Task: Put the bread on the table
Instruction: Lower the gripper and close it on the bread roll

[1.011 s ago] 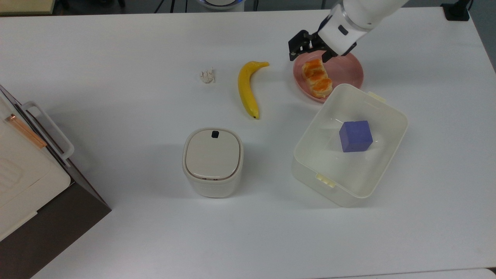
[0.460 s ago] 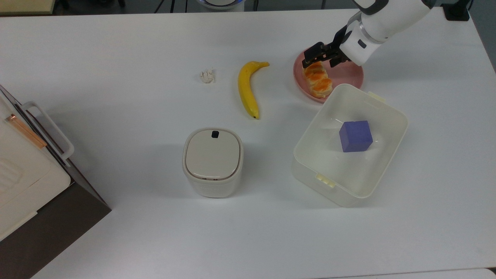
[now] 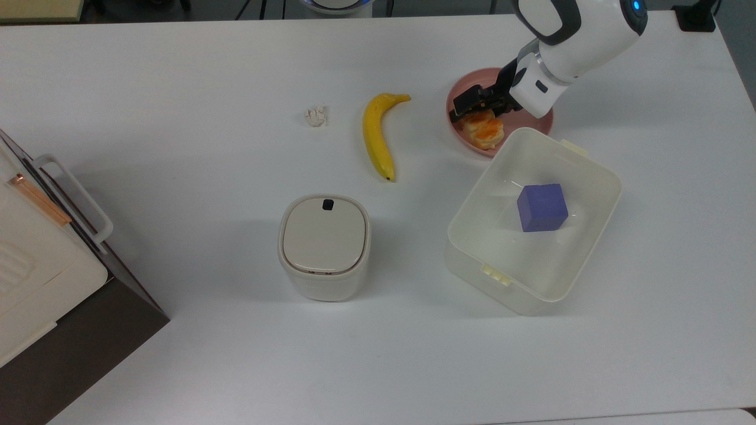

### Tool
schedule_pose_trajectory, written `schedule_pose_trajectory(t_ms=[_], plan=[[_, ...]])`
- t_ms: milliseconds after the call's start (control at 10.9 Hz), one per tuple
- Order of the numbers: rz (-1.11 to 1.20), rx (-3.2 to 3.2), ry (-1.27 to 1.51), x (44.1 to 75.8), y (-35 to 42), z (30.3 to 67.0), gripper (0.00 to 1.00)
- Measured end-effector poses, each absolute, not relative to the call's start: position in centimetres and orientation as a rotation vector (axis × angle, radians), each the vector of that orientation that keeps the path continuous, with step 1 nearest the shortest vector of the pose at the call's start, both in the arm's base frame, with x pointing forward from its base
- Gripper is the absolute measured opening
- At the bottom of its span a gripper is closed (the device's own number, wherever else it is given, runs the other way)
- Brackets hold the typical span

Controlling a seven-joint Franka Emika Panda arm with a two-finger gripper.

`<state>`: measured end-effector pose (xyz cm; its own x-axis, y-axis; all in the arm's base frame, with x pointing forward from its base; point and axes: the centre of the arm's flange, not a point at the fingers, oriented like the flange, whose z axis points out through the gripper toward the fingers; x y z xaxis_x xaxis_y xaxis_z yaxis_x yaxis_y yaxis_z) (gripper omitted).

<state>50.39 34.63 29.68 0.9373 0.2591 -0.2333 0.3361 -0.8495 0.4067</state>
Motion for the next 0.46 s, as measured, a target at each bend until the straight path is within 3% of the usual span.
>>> schedule_pose_trajectory(t_ms=[92, 368, 460], plan=[[-0.237, 2.635, 0.433, 50.24, 34.63, 29.43, 0.89], [-0.218, 2.643, 0.371, 50.17, 34.73, 29.57, 0.38], [-0.211, 2.645, 0.354, 50.19, 34.74, 29.71, 0.28]])
